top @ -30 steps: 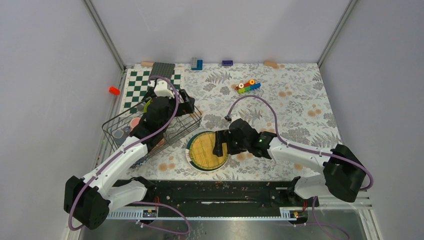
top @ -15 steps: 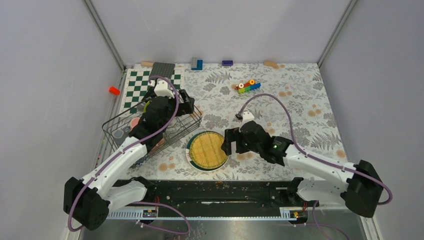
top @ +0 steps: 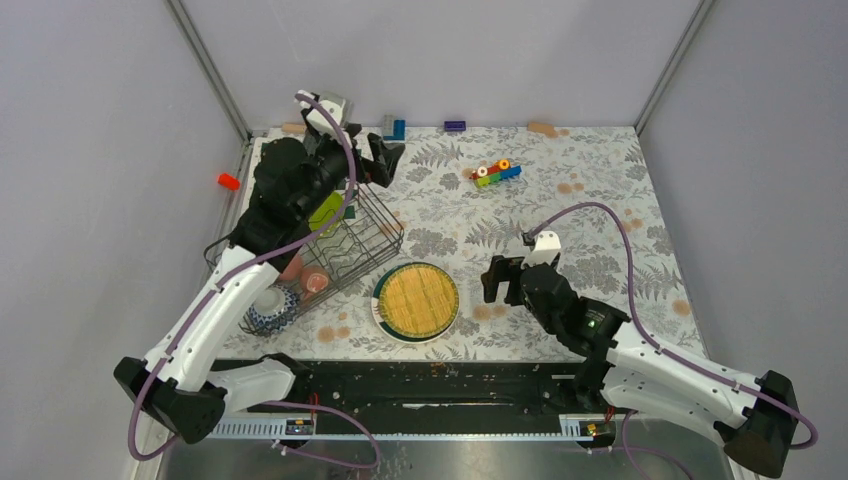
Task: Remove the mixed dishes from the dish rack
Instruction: Pick up the plate from the dish rack.
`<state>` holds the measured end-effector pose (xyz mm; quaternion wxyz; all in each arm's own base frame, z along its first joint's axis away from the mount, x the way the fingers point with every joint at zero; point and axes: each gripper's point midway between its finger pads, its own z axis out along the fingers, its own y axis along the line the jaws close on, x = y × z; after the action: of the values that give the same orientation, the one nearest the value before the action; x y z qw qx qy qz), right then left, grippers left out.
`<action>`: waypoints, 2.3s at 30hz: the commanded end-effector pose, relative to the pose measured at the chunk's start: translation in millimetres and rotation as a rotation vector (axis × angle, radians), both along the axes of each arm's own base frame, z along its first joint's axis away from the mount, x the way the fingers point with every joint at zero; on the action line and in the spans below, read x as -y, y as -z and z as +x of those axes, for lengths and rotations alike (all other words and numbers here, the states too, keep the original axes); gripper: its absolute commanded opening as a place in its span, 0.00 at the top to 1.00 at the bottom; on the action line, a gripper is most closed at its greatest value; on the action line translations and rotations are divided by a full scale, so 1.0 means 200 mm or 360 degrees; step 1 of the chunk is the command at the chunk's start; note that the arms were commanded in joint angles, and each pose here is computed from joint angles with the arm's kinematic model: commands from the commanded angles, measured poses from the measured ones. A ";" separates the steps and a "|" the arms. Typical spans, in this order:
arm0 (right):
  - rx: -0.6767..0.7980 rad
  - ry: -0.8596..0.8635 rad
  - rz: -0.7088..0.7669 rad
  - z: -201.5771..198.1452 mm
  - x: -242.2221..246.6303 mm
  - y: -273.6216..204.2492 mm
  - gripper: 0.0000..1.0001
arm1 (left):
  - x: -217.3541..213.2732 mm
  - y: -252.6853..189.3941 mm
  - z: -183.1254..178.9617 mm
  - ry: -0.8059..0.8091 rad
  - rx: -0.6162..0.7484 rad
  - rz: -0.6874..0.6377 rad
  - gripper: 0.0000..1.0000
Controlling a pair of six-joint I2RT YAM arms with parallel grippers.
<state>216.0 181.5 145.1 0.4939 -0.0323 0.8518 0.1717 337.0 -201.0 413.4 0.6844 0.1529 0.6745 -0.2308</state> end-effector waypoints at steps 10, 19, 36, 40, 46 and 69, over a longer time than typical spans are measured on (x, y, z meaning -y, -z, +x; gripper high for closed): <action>0.0238 0.0145 -0.0148 0.04 0.19 -0.09 0.00 | -0.06 0.53 0.00 0.0493 -0.0131 0.1347 0.01; 0.0177 0.0018 -0.0275 0.01 0.17 -0.06 0.00 | -0.60 0.90 0.13 0.0275 -0.0609 0.1761 0.01; 0.0109 -0.0028 -0.0439 0.06 0.11 -0.03 0.00 | -1.12 1.12 0.42 -0.0274 -0.0781 0.1812 0.27; 0.0121 -0.0020 -0.0459 0.07 0.12 -0.04 0.00 | -1.09 1.19 0.44 -0.0207 -0.0815 0.1788 0.36; 0.0118 -0.0016 -0.0468 0.07 0.12 -0.04 0.01 | -1.05 1.24 0.45 -0.0144 -0.0837 0.1716 0.49; 0.0143 0.0067 -0.0502 0.07 0.20 -0.10 0.00 | -0.95 1.26 0.41 -0.0013 -0.0780 0.1746 1.00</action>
<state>224.4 145.8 140.3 0.4963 -0.1188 0.8596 0.0246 414.2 -0.8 141.7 0.3011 0.4073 0.8536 0.1218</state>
